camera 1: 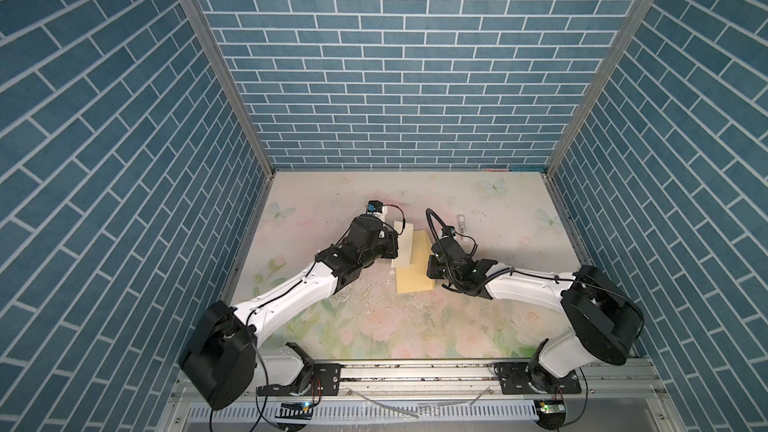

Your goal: Place the letter into the envelope and seal it

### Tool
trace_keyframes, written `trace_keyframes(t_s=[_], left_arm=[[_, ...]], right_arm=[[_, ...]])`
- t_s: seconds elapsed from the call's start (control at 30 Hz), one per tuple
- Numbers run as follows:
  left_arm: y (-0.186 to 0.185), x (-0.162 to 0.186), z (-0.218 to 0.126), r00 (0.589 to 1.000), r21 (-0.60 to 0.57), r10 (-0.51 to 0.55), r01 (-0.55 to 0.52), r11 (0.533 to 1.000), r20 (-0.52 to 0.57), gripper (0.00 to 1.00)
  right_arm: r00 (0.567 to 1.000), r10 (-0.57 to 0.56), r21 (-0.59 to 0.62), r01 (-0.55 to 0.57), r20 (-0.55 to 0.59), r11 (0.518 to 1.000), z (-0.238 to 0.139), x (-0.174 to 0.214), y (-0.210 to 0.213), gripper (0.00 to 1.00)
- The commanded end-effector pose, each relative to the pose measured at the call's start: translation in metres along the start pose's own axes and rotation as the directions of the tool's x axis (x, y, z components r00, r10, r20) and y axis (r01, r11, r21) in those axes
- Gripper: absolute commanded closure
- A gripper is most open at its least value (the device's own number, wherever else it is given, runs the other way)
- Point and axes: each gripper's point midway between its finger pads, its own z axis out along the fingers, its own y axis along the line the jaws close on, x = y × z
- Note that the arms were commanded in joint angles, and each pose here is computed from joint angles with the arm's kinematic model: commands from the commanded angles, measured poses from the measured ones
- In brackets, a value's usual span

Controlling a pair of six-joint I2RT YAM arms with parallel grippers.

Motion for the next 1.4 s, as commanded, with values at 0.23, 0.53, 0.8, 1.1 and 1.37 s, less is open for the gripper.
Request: trace_keyframes(t_s=[0.23, 0.53, 0.8, 1.1, 1.37], left_arm=[[0.032, 0.034, 0.029, 0.997, -0.138, 0.025, -0.034, 0.99, -0.066, 1.0], [0.05, 0.05, 0.037, 0.992, -0.213, 0.045, -0.07, 0.974, -0.118, 1.0], [0.058, 0.056, 0.039, 0.989, -0.242, 0.055, -0.088, 0.966, -0.14, 1.0], [0.058, 0.058, 0.041, 0.988, -0.244, 0.055, -0.09, 0.966, -0.145, 1.0], [0.059, 0.06, 0.043, 0.987, -0.244, 0.055, -0.091, 0.965, -0.154, 1.0]], right_arm=[[0.996, 0.063, -0.003, -0.063, -0.056, 0.998, 0.02, 0.018, -0.005, 0.94], [0.999, 0.008, 0.002, -0.008, -0.039, 1.0, 0.011, -0.006, 0.004, 0.61], [0.998, -0.055, 0.05, 0.056, -0.01, 0.997, 0.0, -0.035, 0.003, 0.48], [0.992, -0.115, 0.124, 0.12, -0.05, 0.985, 0.009, -0.04, -0.008, 0.46], [0.993, -0.102, 0.111, 0.109, -0.064, 0.988, 0.014, -0.042, -0.008, 0.45]])
